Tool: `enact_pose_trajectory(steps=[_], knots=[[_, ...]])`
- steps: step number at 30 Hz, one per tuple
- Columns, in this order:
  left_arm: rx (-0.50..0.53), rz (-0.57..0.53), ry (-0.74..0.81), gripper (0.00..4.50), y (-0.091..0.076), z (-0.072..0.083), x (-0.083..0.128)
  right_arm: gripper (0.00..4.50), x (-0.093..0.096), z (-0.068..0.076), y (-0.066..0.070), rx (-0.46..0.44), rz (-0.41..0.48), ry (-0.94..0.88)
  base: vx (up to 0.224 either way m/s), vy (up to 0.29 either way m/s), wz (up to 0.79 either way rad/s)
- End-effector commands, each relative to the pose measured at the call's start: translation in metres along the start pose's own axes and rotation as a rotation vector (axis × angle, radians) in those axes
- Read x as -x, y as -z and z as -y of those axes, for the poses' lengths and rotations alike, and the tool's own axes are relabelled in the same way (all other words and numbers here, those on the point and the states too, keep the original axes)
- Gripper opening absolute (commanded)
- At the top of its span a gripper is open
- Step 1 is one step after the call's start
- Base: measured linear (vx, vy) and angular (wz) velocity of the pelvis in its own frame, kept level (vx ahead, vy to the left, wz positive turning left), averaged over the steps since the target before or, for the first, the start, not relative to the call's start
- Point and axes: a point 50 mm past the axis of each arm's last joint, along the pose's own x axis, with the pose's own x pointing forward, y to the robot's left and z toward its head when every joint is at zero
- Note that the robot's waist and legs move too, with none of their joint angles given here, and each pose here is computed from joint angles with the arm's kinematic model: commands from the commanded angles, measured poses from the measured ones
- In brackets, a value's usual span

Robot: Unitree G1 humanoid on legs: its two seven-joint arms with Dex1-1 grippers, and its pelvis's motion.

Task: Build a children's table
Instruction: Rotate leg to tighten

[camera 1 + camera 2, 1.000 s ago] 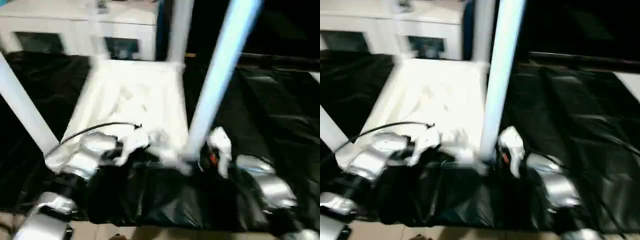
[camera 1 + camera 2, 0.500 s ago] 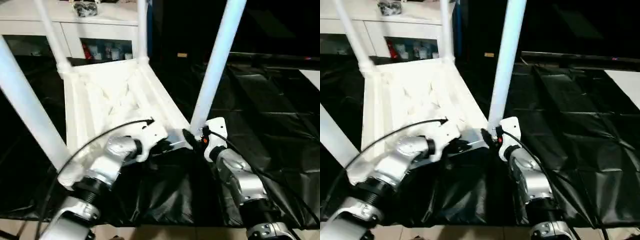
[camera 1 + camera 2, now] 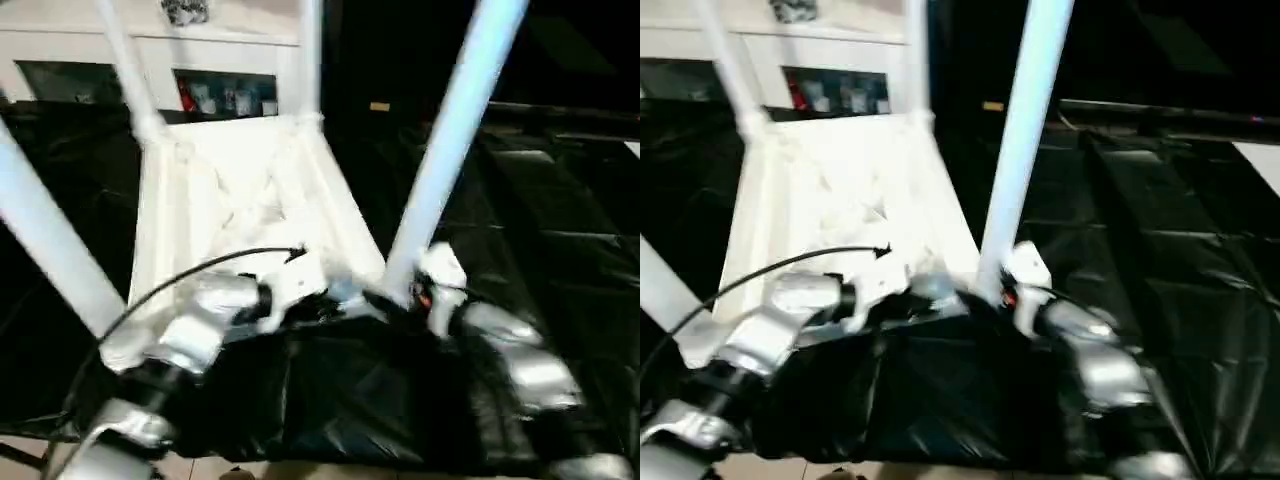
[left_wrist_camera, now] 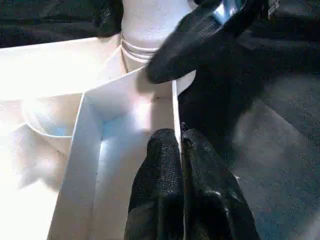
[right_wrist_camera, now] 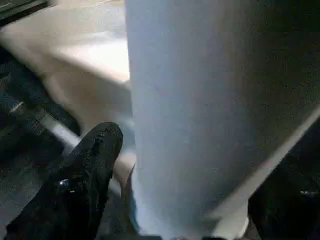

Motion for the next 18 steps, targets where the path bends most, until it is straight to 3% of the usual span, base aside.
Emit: enact_pose_trajectory(steps=[1,3,9,18], knots=[[-0.070,0.074,0.082,0.00,-0.017,0.007,-0.011,3.67,-0.010,-0.020,0.002,0.020,-0.016,-0.159,0.000,0.000,0.00],[-0.073,0.060,0.121,0.00,-0.012,0.005,-0.001,3.67,0.000,-0.024,0.001,0.055,-0.047,-0.292,0.000,0.000,0.00],[-0.081,0.049,0.187,0.00,-0.009,0.002,0.011,3.67,0.012,-0.028,0.000,0.048,-0.081,-0.459,0.000,0.000,0.00],[-0.093,0.030,0.207,0.00,-0.006,-0.003,0.019,2.90,0.013,-0.032,0.003,0.074,-0.126,-0.524,0.000,0.000,0.00]])
